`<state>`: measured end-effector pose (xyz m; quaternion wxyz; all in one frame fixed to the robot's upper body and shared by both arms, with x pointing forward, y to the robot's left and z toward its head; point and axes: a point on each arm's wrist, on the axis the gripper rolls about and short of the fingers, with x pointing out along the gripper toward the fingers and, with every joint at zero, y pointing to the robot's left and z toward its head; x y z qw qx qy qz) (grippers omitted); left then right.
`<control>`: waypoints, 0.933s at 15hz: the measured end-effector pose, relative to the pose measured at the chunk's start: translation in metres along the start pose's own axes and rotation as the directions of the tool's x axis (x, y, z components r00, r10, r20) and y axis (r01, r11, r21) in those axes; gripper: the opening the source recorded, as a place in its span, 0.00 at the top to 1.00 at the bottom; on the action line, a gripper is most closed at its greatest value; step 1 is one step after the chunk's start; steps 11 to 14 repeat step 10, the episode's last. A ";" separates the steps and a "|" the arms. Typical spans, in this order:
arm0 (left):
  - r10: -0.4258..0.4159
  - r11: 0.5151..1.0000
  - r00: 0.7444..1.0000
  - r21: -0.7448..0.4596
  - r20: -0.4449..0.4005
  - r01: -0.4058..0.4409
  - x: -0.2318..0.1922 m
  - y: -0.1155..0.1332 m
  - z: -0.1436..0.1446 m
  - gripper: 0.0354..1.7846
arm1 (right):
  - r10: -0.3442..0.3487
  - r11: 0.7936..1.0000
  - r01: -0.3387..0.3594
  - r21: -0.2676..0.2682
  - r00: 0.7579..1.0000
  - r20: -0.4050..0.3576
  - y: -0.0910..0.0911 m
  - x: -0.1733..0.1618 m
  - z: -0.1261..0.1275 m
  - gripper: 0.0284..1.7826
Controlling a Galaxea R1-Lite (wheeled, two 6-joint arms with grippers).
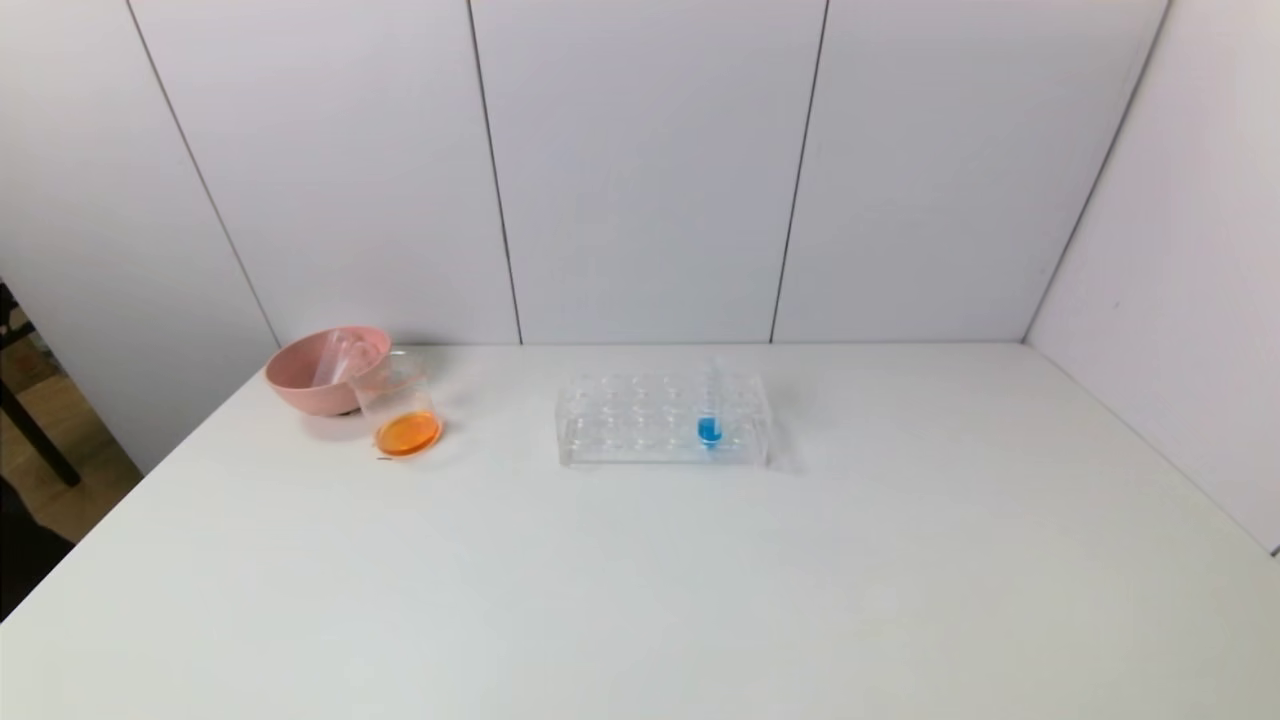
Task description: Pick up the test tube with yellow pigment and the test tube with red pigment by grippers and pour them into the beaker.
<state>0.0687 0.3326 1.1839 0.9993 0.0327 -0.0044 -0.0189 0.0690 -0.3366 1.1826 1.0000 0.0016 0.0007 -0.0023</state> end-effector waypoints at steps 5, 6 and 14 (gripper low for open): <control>0.000 1.000 1.000 0.000 0.000 0.000 0.000 0.000 0.000 0.01 | 0.000 1.000 0.000 -0.004 1.000 0.001 0.000 0.000 0.000 0.95; 0.001 1.000 1.000 0.000 0.000 -0.001 0.000 0.000 0.000 0.01 | 0.000 1.000 0.000 -0.004 1.000 0.001 0.000 0.000 0.000 0.95; 0.001 1.000 1.000 0.000 0.000 -0.001 0.000 0.000 0.000 0.01 | 0.000 1.000 0.000 -0.003 1.000 0.000 0.000 0.000 0.000 0.95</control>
